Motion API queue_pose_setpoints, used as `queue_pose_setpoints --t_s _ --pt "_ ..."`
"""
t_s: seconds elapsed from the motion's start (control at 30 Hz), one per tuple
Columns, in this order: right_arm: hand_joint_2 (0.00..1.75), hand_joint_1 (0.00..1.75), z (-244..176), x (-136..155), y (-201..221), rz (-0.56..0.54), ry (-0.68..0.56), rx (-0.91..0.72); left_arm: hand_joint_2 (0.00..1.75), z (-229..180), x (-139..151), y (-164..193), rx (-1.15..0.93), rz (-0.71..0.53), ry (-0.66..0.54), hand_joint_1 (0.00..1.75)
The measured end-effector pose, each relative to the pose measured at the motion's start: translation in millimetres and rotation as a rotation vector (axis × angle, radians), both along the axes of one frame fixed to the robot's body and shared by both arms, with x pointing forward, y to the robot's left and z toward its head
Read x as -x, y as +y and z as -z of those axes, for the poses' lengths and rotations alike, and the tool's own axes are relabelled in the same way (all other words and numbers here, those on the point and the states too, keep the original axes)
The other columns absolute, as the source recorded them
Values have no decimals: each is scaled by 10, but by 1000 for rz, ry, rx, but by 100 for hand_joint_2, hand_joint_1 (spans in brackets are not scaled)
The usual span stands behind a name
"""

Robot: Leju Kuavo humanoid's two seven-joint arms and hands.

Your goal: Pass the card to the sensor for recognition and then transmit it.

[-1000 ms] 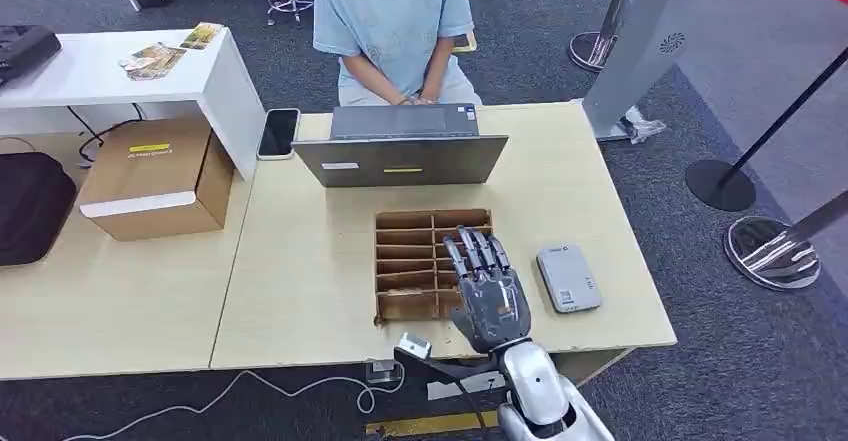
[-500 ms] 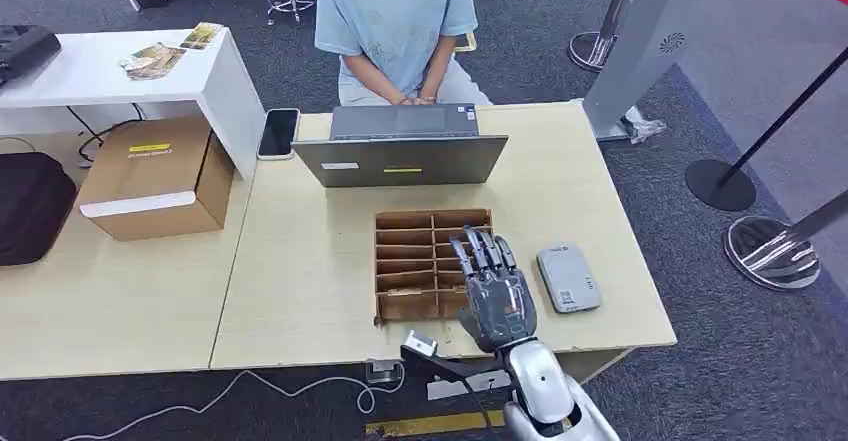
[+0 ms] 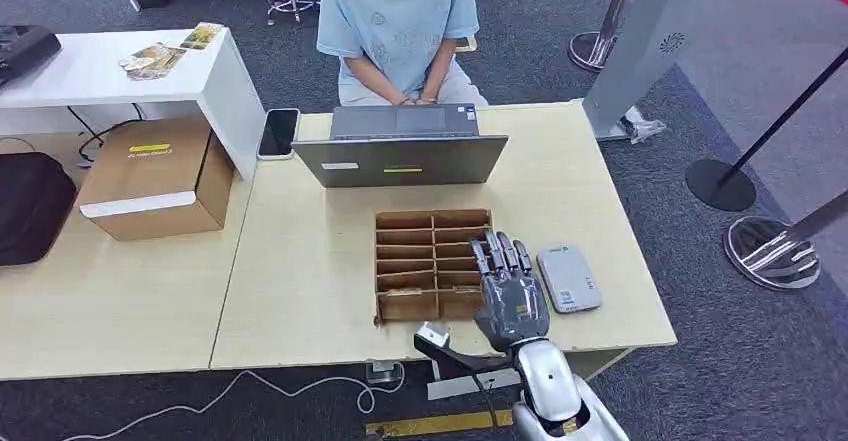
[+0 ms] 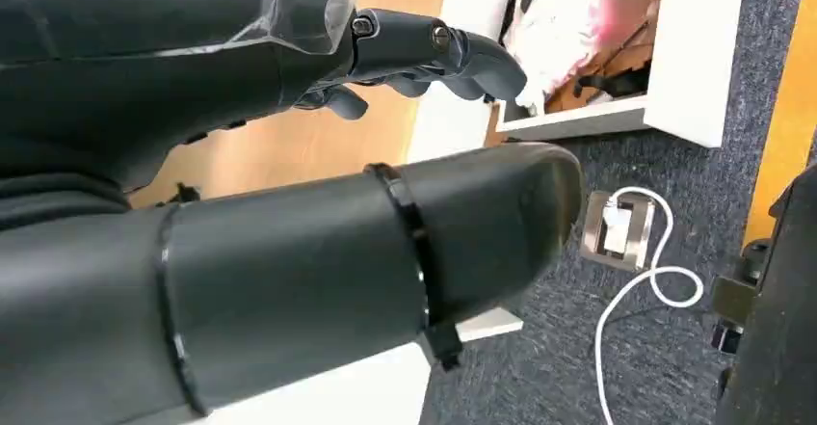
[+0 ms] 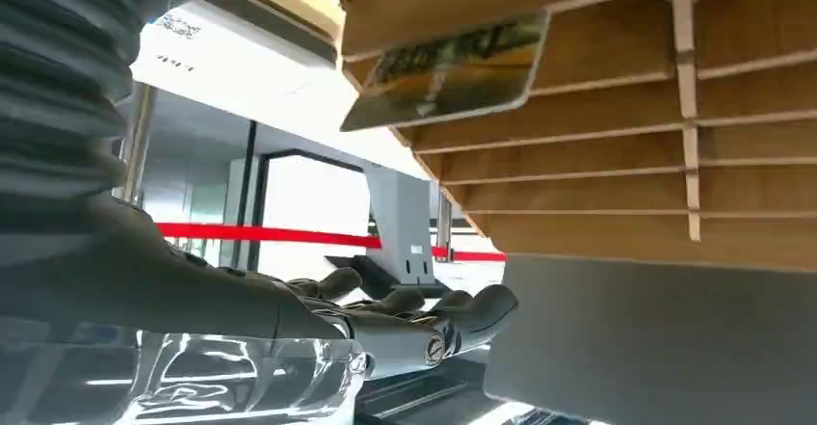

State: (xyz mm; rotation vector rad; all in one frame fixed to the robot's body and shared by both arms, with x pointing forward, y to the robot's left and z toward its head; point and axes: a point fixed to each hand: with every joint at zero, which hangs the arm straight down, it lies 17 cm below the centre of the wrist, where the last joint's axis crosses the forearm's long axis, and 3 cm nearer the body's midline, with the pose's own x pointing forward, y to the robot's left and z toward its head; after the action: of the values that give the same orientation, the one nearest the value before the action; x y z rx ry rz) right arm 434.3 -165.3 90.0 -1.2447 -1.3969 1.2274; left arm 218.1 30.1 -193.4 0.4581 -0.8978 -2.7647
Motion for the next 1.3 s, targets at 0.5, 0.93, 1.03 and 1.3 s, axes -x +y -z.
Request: queue_pose_setpoints --t_s 0.5,0.93,1.03,1.3 --pt "175 30 27 22 -256 61 10 12 0 2 5 -1 8 -20 12 0" --pt "175 26 -2 37 -294 62 0 4 0 5 22 -6 11 -19 24 0" --pt "175 19 -25 43 -286 58 -7 0 0 6 24 -7 11 -18 25 0" --pt "175 38 -54 50 -243 34 -12 1 0 5 23 -7 9 -11 21 0"
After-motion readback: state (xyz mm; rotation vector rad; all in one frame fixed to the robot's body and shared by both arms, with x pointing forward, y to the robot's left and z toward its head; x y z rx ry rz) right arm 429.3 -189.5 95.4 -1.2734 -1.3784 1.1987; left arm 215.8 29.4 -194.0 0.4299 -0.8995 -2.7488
